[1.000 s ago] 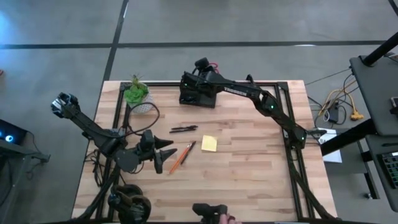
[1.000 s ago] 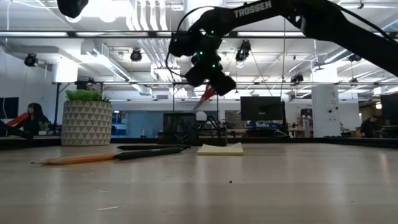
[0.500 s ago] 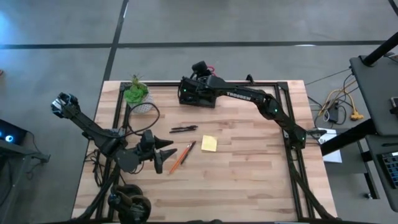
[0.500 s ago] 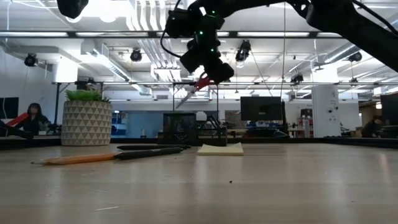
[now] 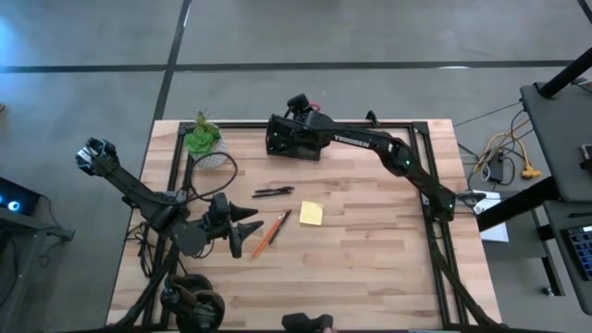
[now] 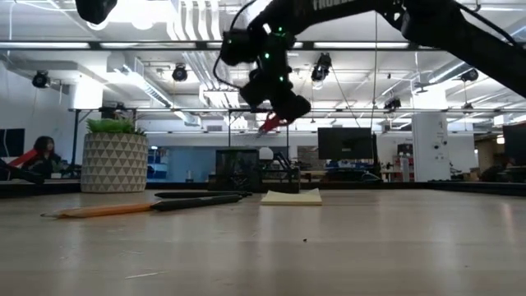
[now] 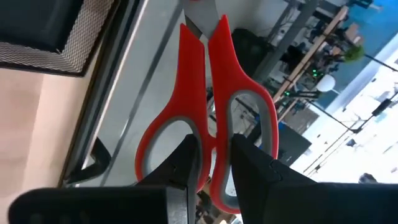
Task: Pick and place office supplies into organizer
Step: Put the scissors into the top left section of the black desk organizer, then put the sticky note into the right section of the black desk organizer
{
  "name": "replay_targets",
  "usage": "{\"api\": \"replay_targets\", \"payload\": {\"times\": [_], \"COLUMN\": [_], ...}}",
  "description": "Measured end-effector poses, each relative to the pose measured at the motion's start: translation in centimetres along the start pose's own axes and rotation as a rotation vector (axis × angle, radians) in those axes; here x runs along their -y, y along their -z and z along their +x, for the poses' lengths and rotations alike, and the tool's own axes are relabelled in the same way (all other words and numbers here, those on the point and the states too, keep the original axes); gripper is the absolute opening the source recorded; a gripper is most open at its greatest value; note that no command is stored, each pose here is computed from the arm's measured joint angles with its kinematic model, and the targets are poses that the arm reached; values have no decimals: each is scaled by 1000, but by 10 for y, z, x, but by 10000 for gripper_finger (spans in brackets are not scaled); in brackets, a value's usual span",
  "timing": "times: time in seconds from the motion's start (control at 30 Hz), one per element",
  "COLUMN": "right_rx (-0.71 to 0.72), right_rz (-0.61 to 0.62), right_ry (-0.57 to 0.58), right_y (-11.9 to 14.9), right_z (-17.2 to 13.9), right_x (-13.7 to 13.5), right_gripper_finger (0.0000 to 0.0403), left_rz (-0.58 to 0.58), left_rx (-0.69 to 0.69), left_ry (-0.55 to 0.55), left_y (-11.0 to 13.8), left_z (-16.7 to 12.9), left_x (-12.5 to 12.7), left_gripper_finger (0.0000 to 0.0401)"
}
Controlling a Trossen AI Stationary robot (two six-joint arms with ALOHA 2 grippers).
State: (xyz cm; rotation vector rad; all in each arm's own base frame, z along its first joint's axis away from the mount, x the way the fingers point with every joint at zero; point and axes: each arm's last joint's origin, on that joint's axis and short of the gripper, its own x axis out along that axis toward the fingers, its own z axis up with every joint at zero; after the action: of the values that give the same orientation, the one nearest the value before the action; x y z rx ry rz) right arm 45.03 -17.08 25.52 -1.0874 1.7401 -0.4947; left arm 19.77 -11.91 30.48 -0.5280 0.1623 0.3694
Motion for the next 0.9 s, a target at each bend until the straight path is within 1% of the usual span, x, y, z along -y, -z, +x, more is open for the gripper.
{"api": "replay_targets", "payload": {"times": [0.1, 0.23, 0.33, 0.4, 0.67, 0.8, 0.87, 0.9], "right_rx": [-14, -2, 16, 48, 91, 18, -2, 1], "right_rz": [-19, -27, 2, 64, 132, 142, 184, 209], "right_ry": [-20, -34, -37, -34, -53, 25, 60, 59], "right_y": [-6, -15, -18, -21, -25, -23, -20, -16], "right_z": [11, 16, 18, 18, 14, 10, 3, -1], "right_x": [-6, -12, -13, -11, -12, -10, -7, -5], "right_gripper_finger": [63, 63, 70, 83, 162, 190, 201, 205], "left_rz": [-4, -9, -9, -9, -2, -1, -1, 0], "left_rx": [2, 4, 3, -3, -14, -14, -14, -14], "left_ry": [2, 6, 6, 12, 22, 23, 23, 23], "left_y": [0, -1, -1, 0, 0, 0, 0, 0], "left_z": [0, 0, 0, 0, 0, 0, 0, 0], "left_x": [0, 1, 1, 1, 1, 1, 1, 1], "left_gripper_finger": [180, 180, 180, 180, 180, 180, 180, 180]}}
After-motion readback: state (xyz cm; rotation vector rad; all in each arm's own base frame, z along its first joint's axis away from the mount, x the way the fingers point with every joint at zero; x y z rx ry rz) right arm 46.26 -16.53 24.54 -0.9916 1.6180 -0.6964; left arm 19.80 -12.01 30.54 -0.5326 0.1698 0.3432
